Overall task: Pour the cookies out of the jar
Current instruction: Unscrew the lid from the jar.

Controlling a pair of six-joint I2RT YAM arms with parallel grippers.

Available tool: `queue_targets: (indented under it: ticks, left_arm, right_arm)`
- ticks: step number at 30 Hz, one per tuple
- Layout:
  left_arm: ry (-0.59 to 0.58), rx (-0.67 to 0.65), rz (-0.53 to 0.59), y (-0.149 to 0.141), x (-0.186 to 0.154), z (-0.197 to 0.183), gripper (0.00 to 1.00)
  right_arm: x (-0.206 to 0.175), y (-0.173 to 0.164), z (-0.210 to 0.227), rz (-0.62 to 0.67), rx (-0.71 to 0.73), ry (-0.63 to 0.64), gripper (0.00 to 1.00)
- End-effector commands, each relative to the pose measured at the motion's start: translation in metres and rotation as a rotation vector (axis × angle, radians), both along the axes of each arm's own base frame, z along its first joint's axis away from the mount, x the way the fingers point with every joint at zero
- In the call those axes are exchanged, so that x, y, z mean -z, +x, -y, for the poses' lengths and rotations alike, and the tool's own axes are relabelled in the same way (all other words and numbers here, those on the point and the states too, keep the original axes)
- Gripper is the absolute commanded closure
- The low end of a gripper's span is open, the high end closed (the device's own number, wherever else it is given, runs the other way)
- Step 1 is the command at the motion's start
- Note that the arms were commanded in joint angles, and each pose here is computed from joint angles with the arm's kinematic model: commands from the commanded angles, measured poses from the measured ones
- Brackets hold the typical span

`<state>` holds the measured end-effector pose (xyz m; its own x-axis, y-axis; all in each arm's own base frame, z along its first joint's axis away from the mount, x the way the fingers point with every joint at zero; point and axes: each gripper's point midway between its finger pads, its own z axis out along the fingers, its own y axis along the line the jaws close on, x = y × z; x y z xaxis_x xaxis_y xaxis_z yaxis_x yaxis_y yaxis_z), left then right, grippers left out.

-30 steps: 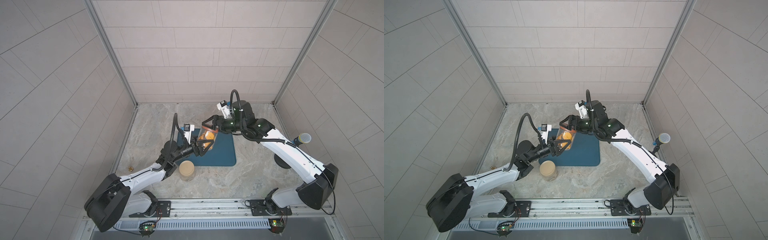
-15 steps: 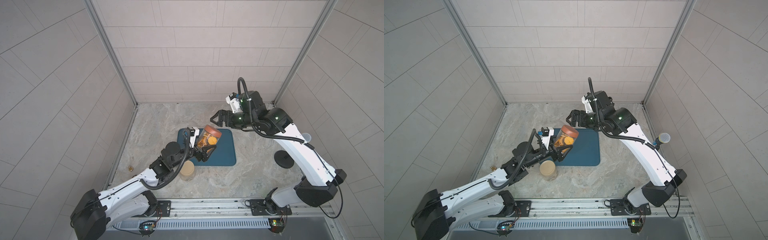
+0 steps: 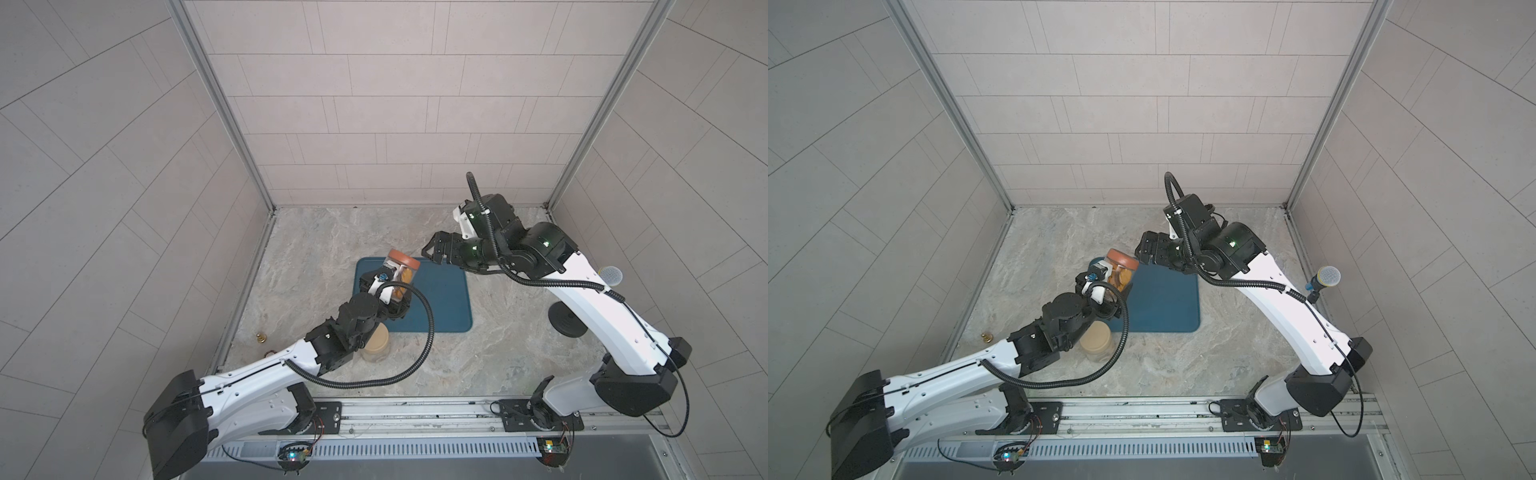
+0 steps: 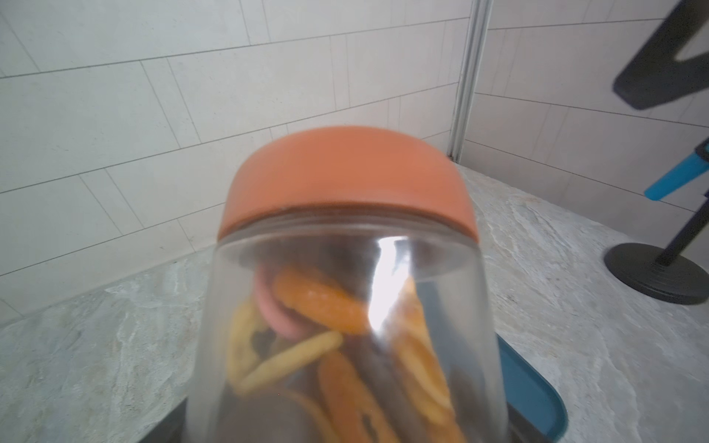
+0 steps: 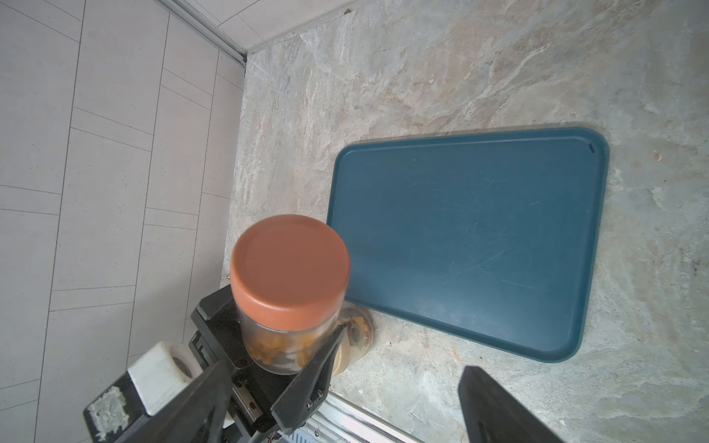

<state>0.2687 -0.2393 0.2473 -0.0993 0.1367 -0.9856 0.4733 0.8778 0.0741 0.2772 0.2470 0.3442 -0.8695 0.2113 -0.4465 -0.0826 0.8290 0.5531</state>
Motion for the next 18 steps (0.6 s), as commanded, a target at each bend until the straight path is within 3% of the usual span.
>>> queue_targets:
  ticks: [1,6,12,18]
  left_arm:
    - [-0.218,0.108,0.157,-0.018,-0.063,0.007,1.00]
    - [-0.298,0.287,0.145,-0.040,-0.072,0.026,1.00]
    - [-0.327,0.301,0.126,-0.039,-0.071,0.031,1.00]
    - [-0.332,0.304,0.123,-0.038,-0.072,0.033,1.00]
  right_arm:
    - [-0.005,0.003,-0.002,0.006,0.043,0.019,0.03]
    - [-0.004,0.002,-0.020,0.012,0.013,0.087,0.03]
    - [-0.006,0.002,-0.039,0.006,-0.005,0.165,0.01]
    - [0.006,0.001,-0.037,-0.014,0.063,0.123,0.01]
